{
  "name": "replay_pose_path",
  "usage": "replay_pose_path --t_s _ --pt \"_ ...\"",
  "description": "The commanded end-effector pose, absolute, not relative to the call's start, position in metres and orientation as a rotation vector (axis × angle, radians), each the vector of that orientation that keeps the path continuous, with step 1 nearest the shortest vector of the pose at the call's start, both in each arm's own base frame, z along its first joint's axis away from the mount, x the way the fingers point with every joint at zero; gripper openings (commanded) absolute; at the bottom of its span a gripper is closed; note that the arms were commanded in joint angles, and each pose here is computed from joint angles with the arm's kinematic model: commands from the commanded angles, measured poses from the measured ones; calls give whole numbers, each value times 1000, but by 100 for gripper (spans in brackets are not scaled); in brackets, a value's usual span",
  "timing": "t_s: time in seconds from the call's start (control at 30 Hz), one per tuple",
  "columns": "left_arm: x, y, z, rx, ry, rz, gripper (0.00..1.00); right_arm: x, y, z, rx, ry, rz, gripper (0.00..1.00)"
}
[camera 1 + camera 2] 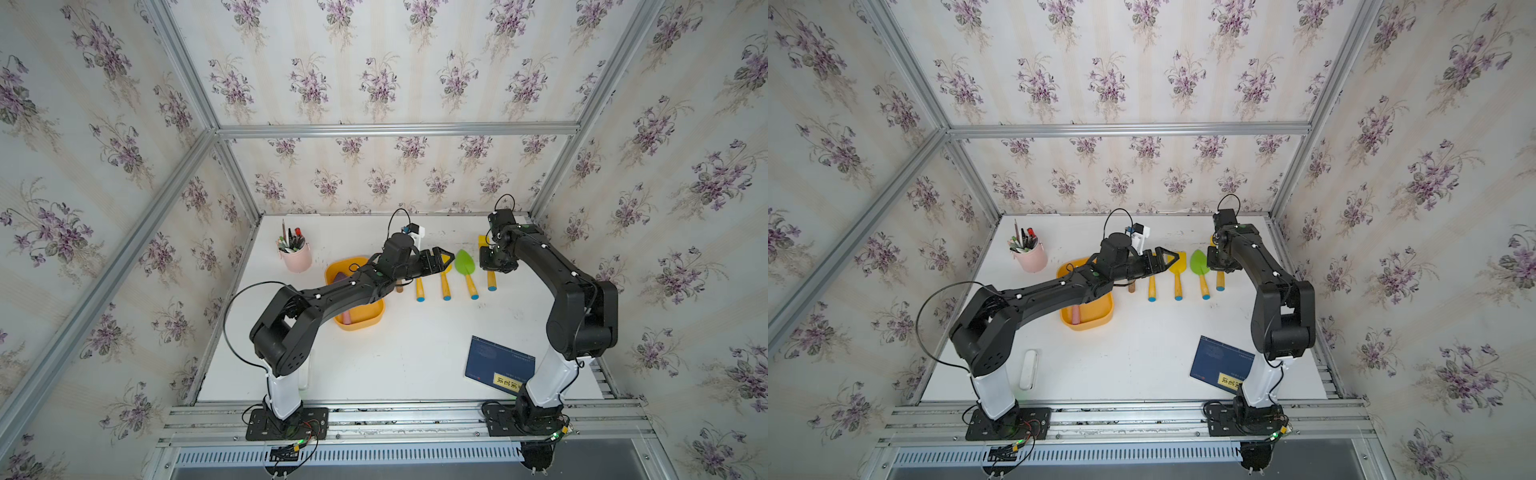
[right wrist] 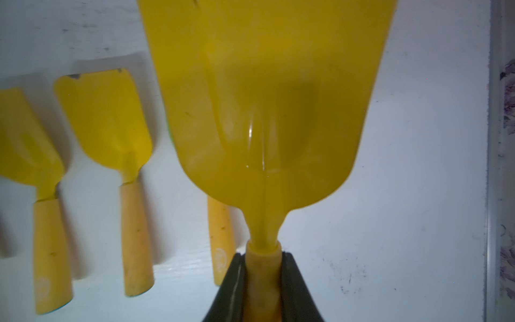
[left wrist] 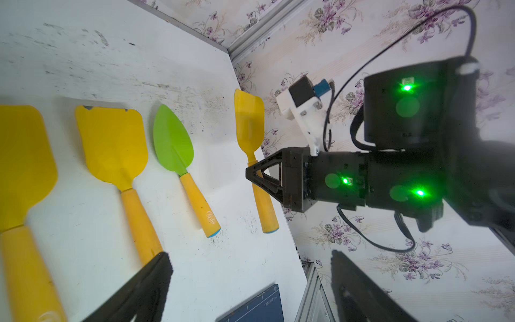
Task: Take the shovel out of the storage box
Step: Place the shovel at the center of the board.
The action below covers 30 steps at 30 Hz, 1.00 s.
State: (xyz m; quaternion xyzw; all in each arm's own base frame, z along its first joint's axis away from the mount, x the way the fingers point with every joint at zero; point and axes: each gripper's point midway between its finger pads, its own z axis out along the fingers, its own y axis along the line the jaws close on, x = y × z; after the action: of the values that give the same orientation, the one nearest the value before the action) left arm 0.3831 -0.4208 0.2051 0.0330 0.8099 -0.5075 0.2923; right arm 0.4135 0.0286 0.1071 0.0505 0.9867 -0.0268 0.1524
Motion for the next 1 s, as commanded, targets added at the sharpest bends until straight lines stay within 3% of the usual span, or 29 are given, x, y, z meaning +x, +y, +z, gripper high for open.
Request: replay_pose_path --t_s 0.0,0.97 --pt "384 -438 203 128 2136 -1362 88 418 15 90 125 2890 -89 15" --pt "383 -451 163 146 2209 -1330 88 429 4 20 31 3042 -102 17"
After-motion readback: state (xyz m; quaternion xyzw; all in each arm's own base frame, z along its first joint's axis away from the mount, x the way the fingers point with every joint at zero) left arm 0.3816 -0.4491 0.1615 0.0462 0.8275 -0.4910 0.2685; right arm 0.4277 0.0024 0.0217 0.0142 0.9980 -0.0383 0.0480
